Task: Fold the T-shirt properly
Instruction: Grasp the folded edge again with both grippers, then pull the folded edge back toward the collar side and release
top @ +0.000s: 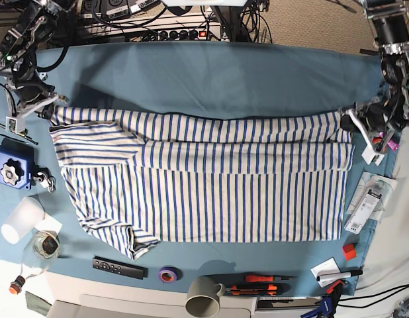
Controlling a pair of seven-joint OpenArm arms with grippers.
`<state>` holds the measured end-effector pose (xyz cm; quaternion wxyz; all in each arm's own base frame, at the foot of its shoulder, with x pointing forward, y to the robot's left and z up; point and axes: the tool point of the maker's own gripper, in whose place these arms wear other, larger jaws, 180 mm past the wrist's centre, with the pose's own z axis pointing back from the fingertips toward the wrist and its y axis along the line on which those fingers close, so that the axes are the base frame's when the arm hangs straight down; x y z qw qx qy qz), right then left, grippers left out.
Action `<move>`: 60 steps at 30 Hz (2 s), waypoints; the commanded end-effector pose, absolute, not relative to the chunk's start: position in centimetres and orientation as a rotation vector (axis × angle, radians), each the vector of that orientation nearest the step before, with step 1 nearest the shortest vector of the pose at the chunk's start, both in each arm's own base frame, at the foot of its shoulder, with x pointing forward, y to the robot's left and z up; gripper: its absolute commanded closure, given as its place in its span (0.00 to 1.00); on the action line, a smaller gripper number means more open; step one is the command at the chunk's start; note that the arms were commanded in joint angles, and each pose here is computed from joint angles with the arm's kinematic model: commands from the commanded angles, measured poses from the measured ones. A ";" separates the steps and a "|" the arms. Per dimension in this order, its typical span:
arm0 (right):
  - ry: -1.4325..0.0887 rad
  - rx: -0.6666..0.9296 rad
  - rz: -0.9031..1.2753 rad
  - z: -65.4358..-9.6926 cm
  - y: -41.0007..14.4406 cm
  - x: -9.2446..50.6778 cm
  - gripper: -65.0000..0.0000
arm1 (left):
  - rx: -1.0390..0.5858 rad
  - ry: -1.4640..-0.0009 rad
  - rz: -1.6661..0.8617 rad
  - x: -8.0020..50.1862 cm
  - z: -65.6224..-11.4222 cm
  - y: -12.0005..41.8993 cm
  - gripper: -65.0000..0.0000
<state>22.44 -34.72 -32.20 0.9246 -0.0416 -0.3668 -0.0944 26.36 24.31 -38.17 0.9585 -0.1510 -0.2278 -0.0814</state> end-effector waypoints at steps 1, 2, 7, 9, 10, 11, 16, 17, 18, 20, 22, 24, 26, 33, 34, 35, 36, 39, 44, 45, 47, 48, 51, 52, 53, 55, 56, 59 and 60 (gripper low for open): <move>-0.782 -0.122 -0.186 -31.0 -35.5 22.6 1.00 | -0.262 -0.481 -0.193 26.5 -37.0 25.4 1.00; -0.772 -0.128 -0.202 -31.2 -35.7 22.2 1.00 | -0.245 -0.474 -0.207 25.9 -36.9 25.7 1.00; -0.730 -0.159 -0.250 -31.6 -37.1 20.0 1.00 | -0.206 -0.443 -0.228 23.4 -37.0 26.5 1.00; -0.716 -0.175 -0.274 -31.6 -37.9 19.2 1.00 | -0.196 -0.436 -0.213 22.6 -37.0 27.0 1.00; -0.716 -0.183 -0.285 -31.5 -38.3 18.9 1.00 | -0.192 -0.434 -0.200 22.3 -37.1 27.4 1.00; -0.713 -0.190 -0.296 -31.4 -38.6 18.5 1.00 | -0.186 -0.433 -0.184 21.9 -37.1 27.9 1.00; -0.661 -0.205 -0.327 -31.7 -39.4 16.9 1.00 | -0.200 -0.422 -0.109 19.7 -37.2 29.4 1.00; -0.655 -0.205 -0.327 -31.8 -39.4 16.7 1.00 | -0.196 -0.414 -0.098 19.1 -37.3 29.7 1.00; -0.647 -0.205 -0.326 -31.9 -39.3 16.5 1.00 | -0.192 -0.406 -0.088 18.6 -37.4 30.0 1.00; -0.627 -0.205 -0.327 -32.2 -39.3 16.1 1.00 | -0.196 -0.393 -0.074 17.8 -37.6 30.2 1.00; -0.613 -0.203 -0.328 -32.4 -39.2 15.9 1.00 | -0.210 -0.385 -0.092 17.2 -37.7 29.9 1.00; -0.612 -0.203 -0.328 -32.4 -39.2 15.8 1.00 | -0.234 -0.387 -0.092 17.2 -37.7 29.5 1.00; -0.611 -0.203 -0.327 -32.4 -39.2 15.8 1.00 | -0.254 -0.393 -0.090 17.3 -37.6 29.1 1.00; -0.578 -0.191 -0.286 -32.7 -38.8 15.5 1.00 | -0.259 -0.391 -0.125 17.1 -37.6 28.9 0.91; -0.576 -0.178 -0.280 -32.8 -38.5 15.4 0.98 | -0.261 -0.392 -0.124 17.1 -37.6 28.9 0.84; -0.575 -0.161 -0.268 -32.9 -38.2 15.4 0.94 | -0.261 -0.391 -0.124 17.1 -37.6 28.9 0.77; -0.572 -0.143 -0.250 -33.0 -37.8 15.3 0.90 | -0.261 -0.391 -0.124 17.1 -37.6 28.9 0.72; -0.537 -0.110 -0.225 -33.6 -37.1 14.5 0.85 | -0.260 -0.383 -0.125 17.0 -37.6 28.9 0.68; -0.532 -0.066 -0.224 -33.7 -36.4 14.4 0.85 | -0.249 -0.387 -0.136 17.1 -37.4 28.9 0.68; -0.541 -0.055 -0.223 -33.6 -36.2 14.6 0.85 | -0.237 -0.388 -0.144 17.2 -37.3 29.0 0.68; -0.551 -0.042 -0.218 -33.4 -36.1 14.8 0.85 | -0.205 -0.394 -0.164 17.4 -36.9 29.2 0.68; -0.550 -0.045 -0.215 -33.3 -36.1 14.8 0.85 | -0.197 -0.405 -0.171 17.6 -36.7 29.2 0.68; -0.549 -0.051 -0.191 -33.3 -36.2 14.9 0.85 | -0.177 -0.450 -0.188 18.5 -35.9 29.2 0.68; -0.548 -0.050 -0.188 -33.3 -36.1 14.9 0.85 | -0.166 -0.457 -0.196 18.6 -35.7 29.2 0.68; -0.549 -0.050 -0.188 -33.3 -36.1 14.9 0.85 | -0.154 -0.466 -0.202 18.8 -35.5 29.2 0.68; -0.554 -0.044 -0.188 -33.2 -36.1 15.0 0.85 | -0.121 -0.488 -0.211 19.2 -35.2 29.6 0.68; -0.557 -0.041 -0.188 -33.2 -36.0 15.0 0.85 | -0.108 -0.505 -0.214 19.6 -35.0 29.7 0.68; -0.591 -0.032 -0.189 -32.7 -35.9 15.9 0.85 | -0.105 -0.564 -0.215 20.9 -34.2 29.7 0.68; -0.607 -0.026 -0.189 -32.4 -35.8 16.4 0.85 | -0.109 -0.592 -0.212 21.6 -33.8 29.6 0.68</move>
